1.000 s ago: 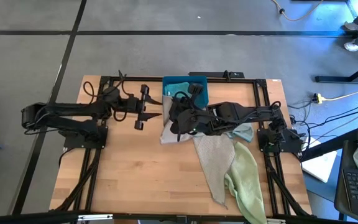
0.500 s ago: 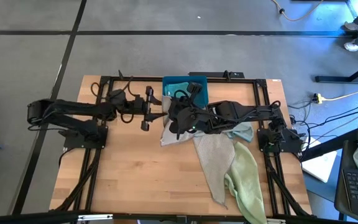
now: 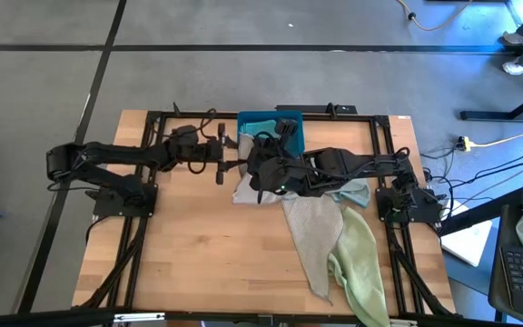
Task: Fold microfiber towels
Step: Fold the left gray towel
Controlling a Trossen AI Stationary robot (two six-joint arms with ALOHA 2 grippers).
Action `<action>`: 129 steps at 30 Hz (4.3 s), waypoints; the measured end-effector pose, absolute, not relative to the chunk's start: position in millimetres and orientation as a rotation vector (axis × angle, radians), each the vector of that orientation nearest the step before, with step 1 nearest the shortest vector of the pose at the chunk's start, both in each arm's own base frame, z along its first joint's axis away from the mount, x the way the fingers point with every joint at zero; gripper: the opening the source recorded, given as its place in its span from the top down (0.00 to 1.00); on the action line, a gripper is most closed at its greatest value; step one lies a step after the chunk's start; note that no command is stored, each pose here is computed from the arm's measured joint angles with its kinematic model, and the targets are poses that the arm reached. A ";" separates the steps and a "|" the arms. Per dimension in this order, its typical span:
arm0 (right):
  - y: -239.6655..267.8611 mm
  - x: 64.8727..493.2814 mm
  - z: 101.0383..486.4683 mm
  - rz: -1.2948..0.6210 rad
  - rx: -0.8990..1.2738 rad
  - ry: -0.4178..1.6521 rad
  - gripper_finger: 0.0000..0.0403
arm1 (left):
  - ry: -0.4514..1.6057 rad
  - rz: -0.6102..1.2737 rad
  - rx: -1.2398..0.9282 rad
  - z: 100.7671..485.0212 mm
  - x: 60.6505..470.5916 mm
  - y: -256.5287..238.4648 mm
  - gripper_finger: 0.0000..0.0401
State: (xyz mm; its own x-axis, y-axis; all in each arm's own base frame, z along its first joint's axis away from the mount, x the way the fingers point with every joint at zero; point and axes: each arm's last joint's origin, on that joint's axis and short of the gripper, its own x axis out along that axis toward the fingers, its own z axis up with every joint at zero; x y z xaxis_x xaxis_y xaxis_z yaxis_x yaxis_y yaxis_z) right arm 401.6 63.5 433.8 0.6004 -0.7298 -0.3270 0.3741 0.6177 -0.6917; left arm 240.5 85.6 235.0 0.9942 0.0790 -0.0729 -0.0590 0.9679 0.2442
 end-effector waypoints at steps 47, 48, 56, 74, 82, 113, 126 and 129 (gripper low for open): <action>92.8 390.7 439.3 -0.828 -0.755 0.625 0.98 | 0.260 0.347 0.326 246.2 203.0 102.7 0.99; 93.1 390.4 439.1 -0.826 -0.757 0.626 0.98 | 0.246 0.320 0.326 249.0 201.1 100.7 1.00; 93.7 390.4 438.8 -0.820 -0.741 0.620 0.98 | 0.077 0.051 0.236 269.8 189.3 84.6 0.93; 80.1 394.0 427.7 -0.604 -0.483 0.651 0.98 | -0.171 -0.143 0.148 291.7 202.4 52.8 0.60; 76.5 396.4 425.1 -0.596 -0.473 0.658 0.98 | -0.164 -0.093 0.107 278.9 223.7 50.3 0.52; 92.1 391.4 428.4 -0.672 -0.617 0.646 0.98 | 0.239 0.014 0.124 202.1 263.0 99.9 0.51; 92.0 391.1 428.6 -0.672 -0.660 0.661 0.98 | 0.219 -0.002 0.124 190.7 269.3 107.8 0.52; 91.9 390.9 428.5 -0.677 -0.666 0.663 0.98 | 0.222 -0.010 0.128 190.3 268.6 108.9 0.57</action>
State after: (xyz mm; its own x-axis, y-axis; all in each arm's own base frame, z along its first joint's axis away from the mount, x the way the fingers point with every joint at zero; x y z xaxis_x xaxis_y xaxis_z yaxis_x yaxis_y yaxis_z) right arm 390.9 91.9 428.5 0.5989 -0.7327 -0.3233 0.3385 0.5974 -0.7270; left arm 268.6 108.9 190.3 0.9754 0.0039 -0.2206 0.0243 0.9919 0.1250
